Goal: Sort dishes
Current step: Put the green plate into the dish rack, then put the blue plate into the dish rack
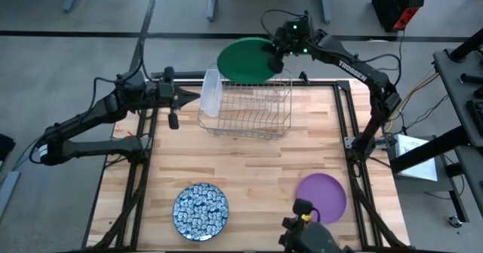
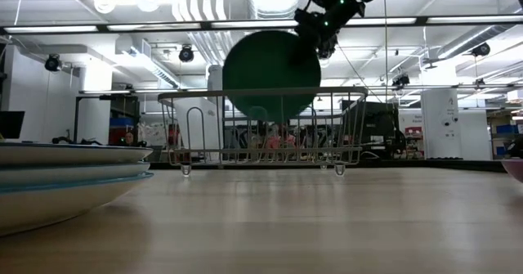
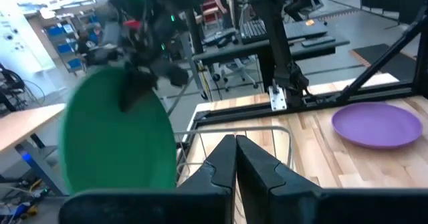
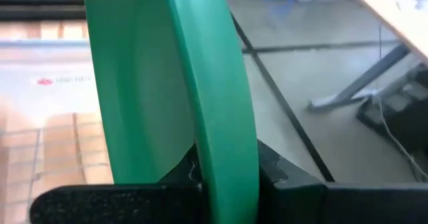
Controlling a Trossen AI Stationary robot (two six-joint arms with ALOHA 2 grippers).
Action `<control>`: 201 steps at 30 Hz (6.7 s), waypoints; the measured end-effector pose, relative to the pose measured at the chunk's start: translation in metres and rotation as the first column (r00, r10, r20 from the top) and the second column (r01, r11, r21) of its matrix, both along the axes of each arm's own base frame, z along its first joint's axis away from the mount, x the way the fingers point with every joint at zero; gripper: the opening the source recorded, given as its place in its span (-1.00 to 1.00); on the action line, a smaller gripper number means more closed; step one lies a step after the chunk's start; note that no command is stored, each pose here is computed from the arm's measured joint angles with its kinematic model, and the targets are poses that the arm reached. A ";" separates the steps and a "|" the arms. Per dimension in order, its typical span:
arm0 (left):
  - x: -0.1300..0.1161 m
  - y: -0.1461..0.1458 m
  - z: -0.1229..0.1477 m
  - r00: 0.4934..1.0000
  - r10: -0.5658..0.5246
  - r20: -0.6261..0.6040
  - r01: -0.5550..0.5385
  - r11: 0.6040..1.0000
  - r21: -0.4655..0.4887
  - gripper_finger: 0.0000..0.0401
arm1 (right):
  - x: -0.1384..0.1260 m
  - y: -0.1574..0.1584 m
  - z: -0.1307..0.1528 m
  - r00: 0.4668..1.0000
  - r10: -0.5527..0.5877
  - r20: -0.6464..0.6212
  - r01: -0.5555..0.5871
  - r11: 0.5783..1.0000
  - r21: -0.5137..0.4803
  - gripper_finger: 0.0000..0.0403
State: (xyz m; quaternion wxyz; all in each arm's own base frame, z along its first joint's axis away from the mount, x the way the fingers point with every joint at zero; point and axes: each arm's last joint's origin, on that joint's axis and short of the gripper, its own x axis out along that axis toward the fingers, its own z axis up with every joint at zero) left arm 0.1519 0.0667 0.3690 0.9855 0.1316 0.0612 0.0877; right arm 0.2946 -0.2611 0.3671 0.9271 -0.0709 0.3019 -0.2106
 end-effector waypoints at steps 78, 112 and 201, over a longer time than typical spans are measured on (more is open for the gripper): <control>-0.012 -0.079 -0.053 0.781 -0.449 -0.434 0.279 0.873 -0.401 -1.00 | -0.003 0.288 -0.024 0.975 0.219 -0.028 -0.157 0.779 0.607 -0.64; -0.035 -0.199 -0.137 0.705 -0.491 -0.512 0.246 0.846 -0.472 -1.00 | 0.030 0.389 -0.163 0.990 -0.056 -0.133 0.143 0.525 0.839 -0.28; -0.034 -0.183 -0.190 0.966 -0.132 -0.222 -0.062 0.715 -0.696 -0.89 | 0.143 0.386 -0.197 0.983 0.110 0.150 -0.167 0.874 0.457 -1.00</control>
